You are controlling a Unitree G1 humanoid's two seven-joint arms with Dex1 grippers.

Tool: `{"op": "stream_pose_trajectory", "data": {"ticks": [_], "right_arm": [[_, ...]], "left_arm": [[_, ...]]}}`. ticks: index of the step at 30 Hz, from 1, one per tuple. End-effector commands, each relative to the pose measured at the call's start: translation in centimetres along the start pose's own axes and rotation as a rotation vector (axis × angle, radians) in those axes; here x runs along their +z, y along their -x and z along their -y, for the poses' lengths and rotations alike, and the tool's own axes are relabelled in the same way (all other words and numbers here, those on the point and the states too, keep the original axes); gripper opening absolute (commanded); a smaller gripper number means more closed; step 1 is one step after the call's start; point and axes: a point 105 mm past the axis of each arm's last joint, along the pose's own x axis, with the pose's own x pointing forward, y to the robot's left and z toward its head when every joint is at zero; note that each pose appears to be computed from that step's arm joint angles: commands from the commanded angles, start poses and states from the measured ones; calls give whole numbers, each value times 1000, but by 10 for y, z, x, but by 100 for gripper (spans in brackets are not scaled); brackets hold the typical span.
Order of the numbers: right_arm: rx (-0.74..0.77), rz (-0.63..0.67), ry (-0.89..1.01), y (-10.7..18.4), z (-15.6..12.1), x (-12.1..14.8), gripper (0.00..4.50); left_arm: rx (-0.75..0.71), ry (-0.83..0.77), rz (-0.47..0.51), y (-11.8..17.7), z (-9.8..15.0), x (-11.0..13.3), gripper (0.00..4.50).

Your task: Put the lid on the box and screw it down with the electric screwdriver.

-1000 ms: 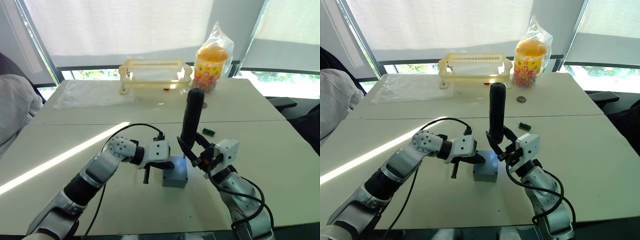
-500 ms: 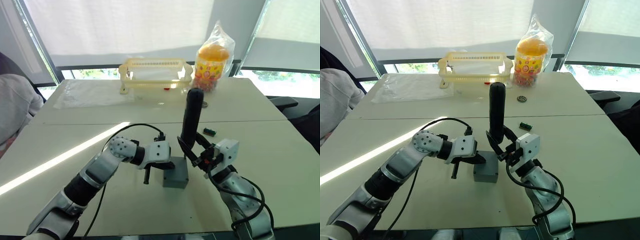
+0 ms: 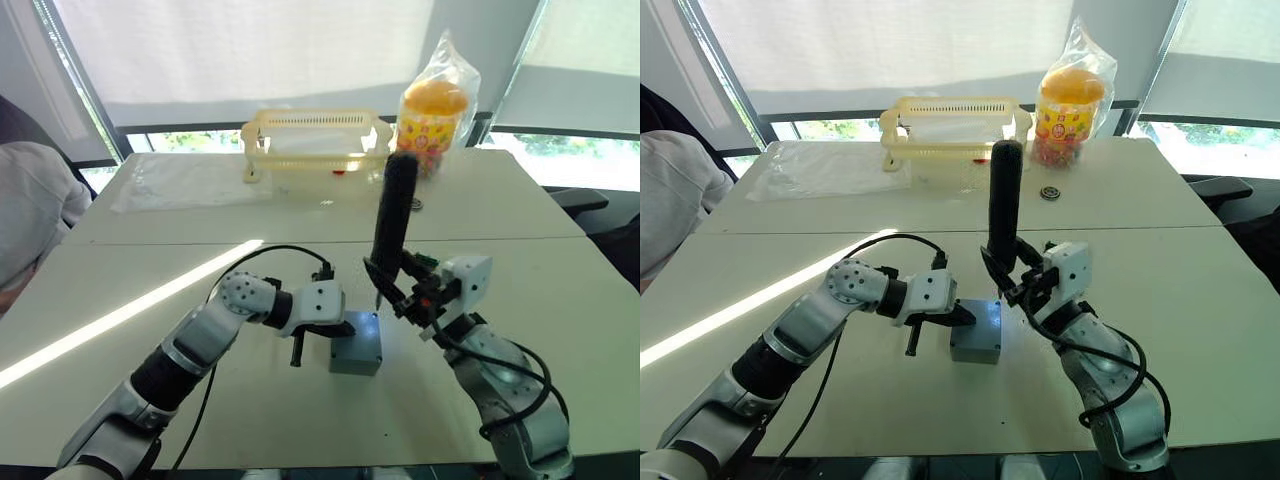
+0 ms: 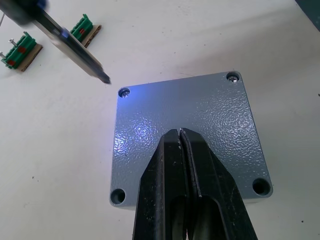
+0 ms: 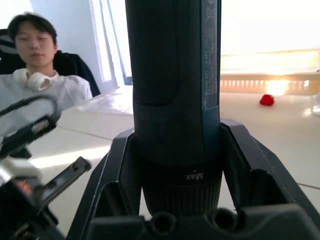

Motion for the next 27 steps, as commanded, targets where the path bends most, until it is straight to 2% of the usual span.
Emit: {"op": "stream_pose_trajectory", "data": {"ticks": [1, 4, 6, 9, 12, 15, 19, 23, 27], "right_arm": [[73, 181, -50, 1, -12, 64, 179], [110, 186, -154, 0, -10, 79, 179], [80, 169, -221, -1, 4, 84, 179], [-12, 75, -295, 1, 32, 78, 179], [-42, -74, -297, 8, 52, 75, 179], [-98, -288, -296, 25, 83, 75, 179], [-179, -497, -260, 47, 111, 65, 179], [-377, -783, -371, 91, 154, 29, 179], [-410, -892, -494, 109, 162, 15, 179]], "left_arm": [[-49, 100, -110, -7, 14, -36, 0], [-39, 99, -105, -6, 10, -36, 0], [-12, 119, -75, -5, 3, -31, 0], [42, 161, 21, -1, -10, -13, 0], [100, 204, 194, 16, -31, 25, 0], [68, 130, 234, 38, -34, 51, 0], [72, 91, 232, 46, -38, 62, 0], [64, 69, 273, 44, -36, 67, 0], [24, 76, 297, 31, -24, 67, 0]]}}
